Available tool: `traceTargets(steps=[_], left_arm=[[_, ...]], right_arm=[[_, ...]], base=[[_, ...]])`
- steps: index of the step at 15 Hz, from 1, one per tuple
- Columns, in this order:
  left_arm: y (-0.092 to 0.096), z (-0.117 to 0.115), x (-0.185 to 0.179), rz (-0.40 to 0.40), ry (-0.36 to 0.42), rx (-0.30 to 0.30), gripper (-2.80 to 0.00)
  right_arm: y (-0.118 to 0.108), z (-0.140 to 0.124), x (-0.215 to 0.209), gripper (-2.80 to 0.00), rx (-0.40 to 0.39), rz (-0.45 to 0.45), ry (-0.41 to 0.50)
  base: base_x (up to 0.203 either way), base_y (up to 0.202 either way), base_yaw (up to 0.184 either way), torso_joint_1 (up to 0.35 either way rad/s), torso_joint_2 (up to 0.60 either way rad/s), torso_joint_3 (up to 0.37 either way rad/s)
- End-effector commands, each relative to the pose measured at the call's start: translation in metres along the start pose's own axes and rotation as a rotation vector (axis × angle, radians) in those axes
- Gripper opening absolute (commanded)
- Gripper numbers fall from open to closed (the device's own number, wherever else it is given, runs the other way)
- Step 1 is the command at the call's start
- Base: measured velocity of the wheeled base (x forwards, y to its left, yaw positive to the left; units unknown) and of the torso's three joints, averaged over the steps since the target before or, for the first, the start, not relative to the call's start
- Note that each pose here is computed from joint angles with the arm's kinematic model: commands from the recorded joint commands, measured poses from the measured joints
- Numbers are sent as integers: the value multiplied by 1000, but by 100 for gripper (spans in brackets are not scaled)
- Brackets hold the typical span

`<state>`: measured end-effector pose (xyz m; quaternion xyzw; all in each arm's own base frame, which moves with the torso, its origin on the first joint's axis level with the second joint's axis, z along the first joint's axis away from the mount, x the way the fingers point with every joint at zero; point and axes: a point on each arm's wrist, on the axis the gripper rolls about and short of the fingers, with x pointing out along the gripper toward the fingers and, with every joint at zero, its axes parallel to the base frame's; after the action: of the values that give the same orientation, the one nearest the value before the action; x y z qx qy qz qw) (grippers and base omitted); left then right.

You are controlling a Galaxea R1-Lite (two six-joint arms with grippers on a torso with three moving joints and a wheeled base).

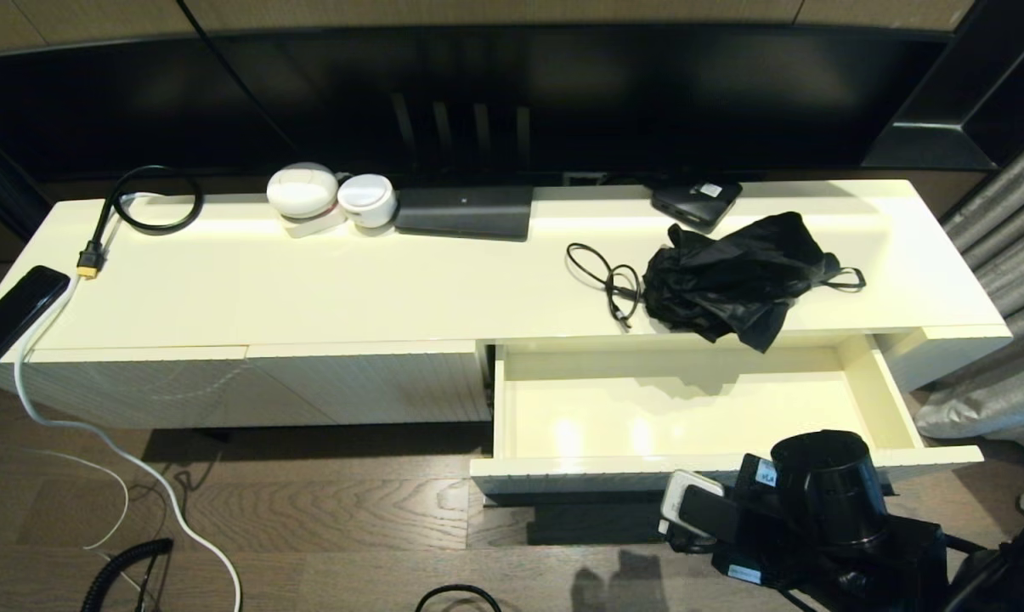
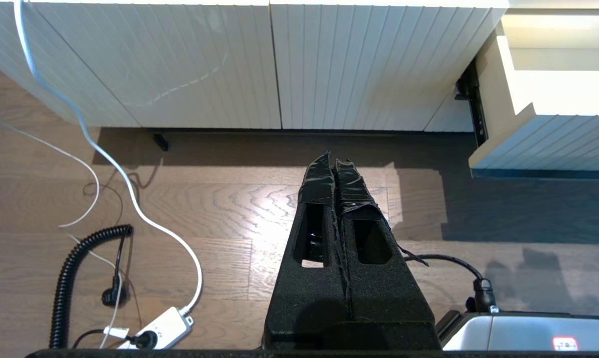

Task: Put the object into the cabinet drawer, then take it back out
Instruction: Close the drawer

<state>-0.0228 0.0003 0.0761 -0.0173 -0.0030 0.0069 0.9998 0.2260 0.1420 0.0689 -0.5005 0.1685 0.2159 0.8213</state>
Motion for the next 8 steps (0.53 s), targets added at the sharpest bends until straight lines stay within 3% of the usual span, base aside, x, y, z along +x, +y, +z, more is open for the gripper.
traceTargets(steps=[1,8], left_arm=[[0,0,0,0,0,-1,-280],[0,0,0,0,0,-1,-280]], right_arm=[[4,-1,8,-280,1,-19,-5],[5,3,21,-280,25,-84,-23]], base=[[0,0,0,0,0,0],[0,0,0,0,0,0]])
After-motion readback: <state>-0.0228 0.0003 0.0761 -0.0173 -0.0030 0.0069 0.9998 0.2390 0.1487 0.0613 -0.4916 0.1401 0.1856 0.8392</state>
